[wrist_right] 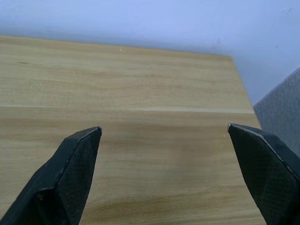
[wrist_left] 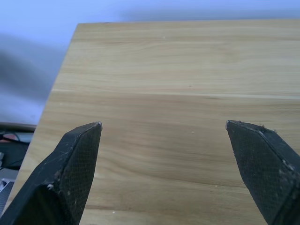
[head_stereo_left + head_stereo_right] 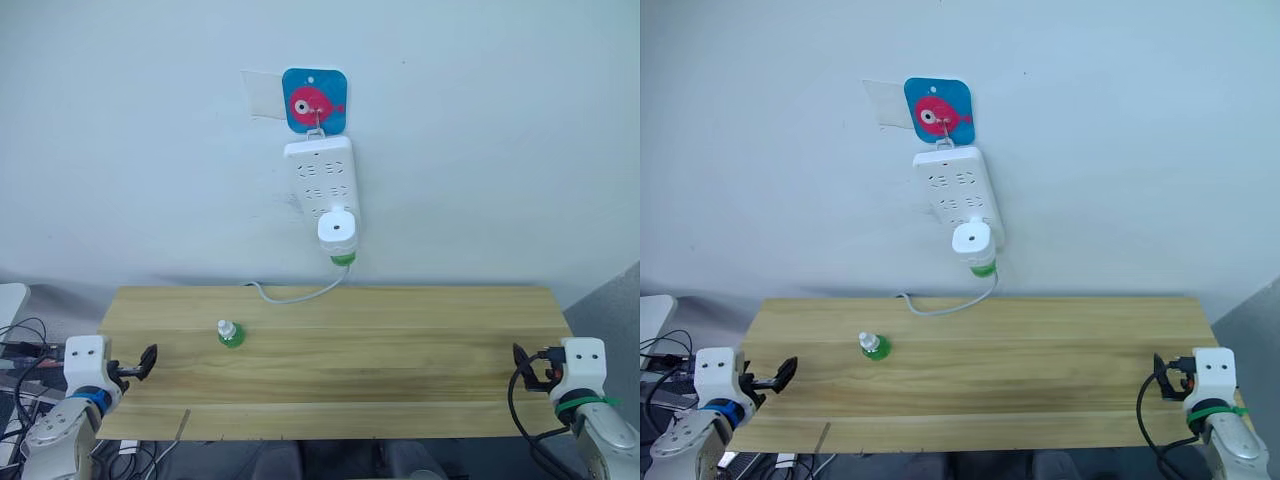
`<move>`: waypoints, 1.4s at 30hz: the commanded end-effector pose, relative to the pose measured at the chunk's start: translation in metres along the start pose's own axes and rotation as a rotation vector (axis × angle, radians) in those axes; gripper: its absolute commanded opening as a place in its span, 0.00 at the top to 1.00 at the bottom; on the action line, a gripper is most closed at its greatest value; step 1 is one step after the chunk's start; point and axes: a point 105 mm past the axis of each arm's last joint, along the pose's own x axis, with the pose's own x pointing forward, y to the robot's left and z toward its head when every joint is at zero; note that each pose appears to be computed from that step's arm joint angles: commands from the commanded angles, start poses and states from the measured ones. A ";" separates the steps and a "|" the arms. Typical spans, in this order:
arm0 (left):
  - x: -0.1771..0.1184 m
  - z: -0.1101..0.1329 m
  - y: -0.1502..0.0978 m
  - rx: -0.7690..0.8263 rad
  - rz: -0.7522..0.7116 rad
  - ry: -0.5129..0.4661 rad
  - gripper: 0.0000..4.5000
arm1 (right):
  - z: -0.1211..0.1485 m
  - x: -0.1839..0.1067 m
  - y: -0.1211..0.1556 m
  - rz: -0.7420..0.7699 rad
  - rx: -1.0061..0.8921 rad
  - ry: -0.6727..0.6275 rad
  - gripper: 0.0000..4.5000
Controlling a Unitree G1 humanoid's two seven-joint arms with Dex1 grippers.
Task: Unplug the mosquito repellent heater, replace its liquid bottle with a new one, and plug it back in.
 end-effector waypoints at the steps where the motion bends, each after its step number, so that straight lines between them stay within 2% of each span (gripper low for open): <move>1: -0.006 0.043 -0.001 0.034 -0.109 -0.112 0.01 | 0.029 -0.010 0.010 0.109 -0.056 -0.081 0.00; 5: -0.025 0.100 -0.024 0.096 -0.346 -0.203 0.01 | 0.064 -0.033 0.050 0.383 -0.050 -0.153 0.00; 7: -0.033 0.132 -0.047 0.169 -0.483 -0.234 0.01 | 0.095 -0.052 0.079 0.564 -0.034 -0.236 0.00; 13: -0.036 0.174 -0.103 0.241 -0.711 -0.282 0.01 | 0.152 -0.076 0.124 0.802 -0.006 -0.376 0.00; 18: -0.018 0.199 -0.141 0.287 -0.811 -0.345 0.01 | 0.175 -0.072 0.144 0.825 -0.018 -0.433 0.00; 23: -0.002 0.228 -0.176 0.296 -0.909 -0.434 0.01 | 0.179 -0.068 0.150 0.818 -0.019 -0.436 0.00; 26: 0.001 0.235 -0.190 0.306 -0.971 -0.459 0.15 | 0.179 -0.068 0.151 0.814 -0.024 -0.437 0.00; 28: 0.004 0.238 -0.193 0.313 -0.972 -0.462 0.28 | 0.181 -0.069 0.151 0.814 -0.027 -0.442 0.00; 42: 0.026 0.258 -0.234 0.277 -1.021 -0.546 0.28 | 0.191 -0.069 0.162 0.816 -0.030 -0.478 0.00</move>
